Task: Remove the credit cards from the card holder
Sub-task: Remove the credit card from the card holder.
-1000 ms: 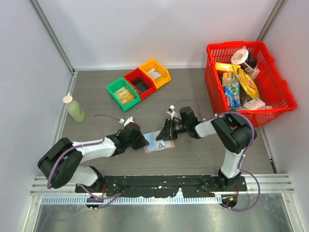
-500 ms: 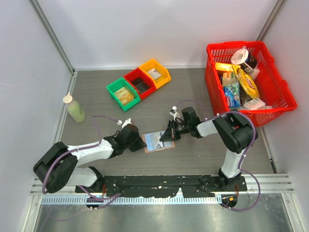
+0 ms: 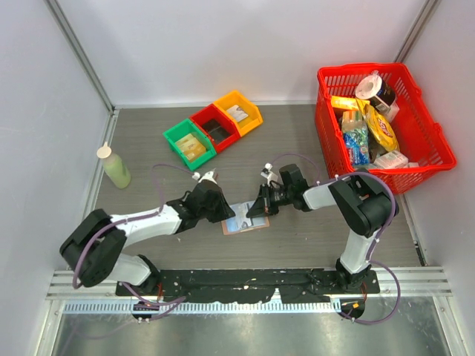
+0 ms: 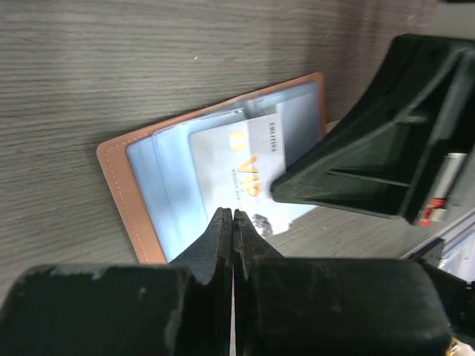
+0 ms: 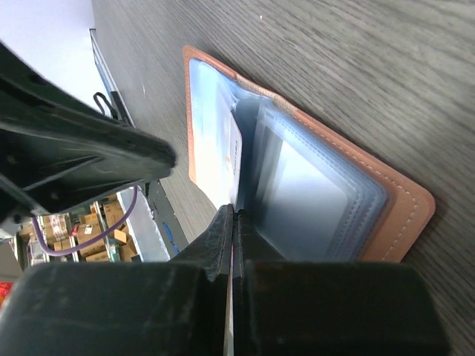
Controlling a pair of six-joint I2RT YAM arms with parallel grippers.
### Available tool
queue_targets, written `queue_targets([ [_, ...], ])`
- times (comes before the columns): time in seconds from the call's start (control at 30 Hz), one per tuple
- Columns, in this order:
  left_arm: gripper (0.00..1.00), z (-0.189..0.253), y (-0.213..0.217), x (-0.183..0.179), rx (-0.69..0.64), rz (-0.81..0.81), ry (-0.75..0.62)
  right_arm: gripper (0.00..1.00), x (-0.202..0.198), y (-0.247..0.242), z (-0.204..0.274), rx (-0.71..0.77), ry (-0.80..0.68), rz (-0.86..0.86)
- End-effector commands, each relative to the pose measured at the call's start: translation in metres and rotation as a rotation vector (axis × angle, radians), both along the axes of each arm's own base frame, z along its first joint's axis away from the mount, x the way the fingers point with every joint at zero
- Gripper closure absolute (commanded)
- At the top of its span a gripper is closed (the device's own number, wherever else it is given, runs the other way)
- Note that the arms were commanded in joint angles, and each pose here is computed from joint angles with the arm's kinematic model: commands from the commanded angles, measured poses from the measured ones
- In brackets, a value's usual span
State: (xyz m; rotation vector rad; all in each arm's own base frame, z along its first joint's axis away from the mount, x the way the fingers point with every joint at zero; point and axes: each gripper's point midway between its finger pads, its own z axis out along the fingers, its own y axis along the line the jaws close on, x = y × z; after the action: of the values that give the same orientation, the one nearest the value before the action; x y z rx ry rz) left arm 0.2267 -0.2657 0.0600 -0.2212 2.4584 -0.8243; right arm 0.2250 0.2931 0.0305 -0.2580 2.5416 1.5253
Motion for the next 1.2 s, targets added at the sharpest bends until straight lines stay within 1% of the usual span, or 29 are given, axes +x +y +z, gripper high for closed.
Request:
queue_targets([
  [0.0,1.0,-0.015,-0.014,-0.002,0.016,-0.083,0.023,0.99,0.009,-0.001,0.01,-0.018,-0.06,-0.002],
  [0.17,1.0,-0.042,0.005,-0.009,0.103,-0.035,0.09,0.99,0.008,-0.01,0.009,-0.096,-0.093,0.016],
  [0.23,1.0,-0.051,0.017,-0.006,0.149,0.005,0.082,0.99,0.009,-0.015,0.012,-0.115,-0.11,0.015],
  [0.27,1.0,-0.057,0.023,-0.011,0.178,0.012,0.106,0.99,0.01,-0.017,0.015,-0.121,-0.124,0.016],
  [0.37,1.0,-0.064,0.027,-0.016,0.191,0.023,0.131,0.99,0.01,-0.025,0.018,-0.15,-0.113,0.002],
  [0.43,1.0,-0.064,0.027,-0.017,0.183,0.024,0.133,0.99,0.008,-0.032,0.019,-0.185,-0.099,0.0],
  [0.53,1.0,-0.058,0.025,-0.015,0.171,0.024,0.118,0.99,0.009,-0.041,0.027,-0.225,-0.13,-0.011],
  [0.67,1.0,-0.04,0.023,-0.007,0.154,0.021,0.065,0.99,0.007,-0.05,0.043,-0.265,-0.165,-0.024],
  [0.7,0.98,-0.034,0.021,-0.005,0.147,0.012,0.049,0.99,0.009,-0.052,0.046,-0.277,-0.171,-0.034],
  [0.73,0.96,-0.025,0.019,-0.002,0.136,0.003,0.029,0.99,0.007,-0.055,0.051,-0.284,-0.179,-0.033],
  [0.77,0.91,-0.015,0.017,0.0,0.127,-0.012,0.004,0.99,0.01,-0.056,0.06,-0.287,-0.216,-0.038],
  [0.8,0.85,-0.003,0.013,0.004,0.112,-0.026,-0.028,0.99,0.008,-0.058,0.062,-0.297,-0.215,-0.037],
  [0.9,0.65,0.037,0.01,0.018,0.094,-0.079,-0.145,0.99,0.008,-0.064,0.08,-0.317,-0.275,-0.035],
  [0.93,0.57,0.051,0.007,0.021,0.083,-0.117,-0.18,0.99,0.011,-0.064,0.086,-0.317,-0.295,-0.038],
  [1.0,0.43,0.073,0.003,0.023,0.075,-0.198,-0.231,0.99,0.01,-0.065,0.103,-0.304,-0.352,-0.02],
  [1.07,0.26,0.098,-0.002,0.026,0.068,-0.3,-0.3,0.99,0.01,-0.065,0.121,-0.287,-0.411,-0.006],
  [1.13,0.15,0.115,-0.005,0.025,0.088,-0.405,-0.359,0.99,0.008,-0.063,0.137,-0.271,-0.471,0.017],
  [1.17,0.12,0.121,-0.006,0.022,0.1,-0.473,-0.388,0.99,0.008,-0.063,0.145,-0.269,-0.492,0.027],
])
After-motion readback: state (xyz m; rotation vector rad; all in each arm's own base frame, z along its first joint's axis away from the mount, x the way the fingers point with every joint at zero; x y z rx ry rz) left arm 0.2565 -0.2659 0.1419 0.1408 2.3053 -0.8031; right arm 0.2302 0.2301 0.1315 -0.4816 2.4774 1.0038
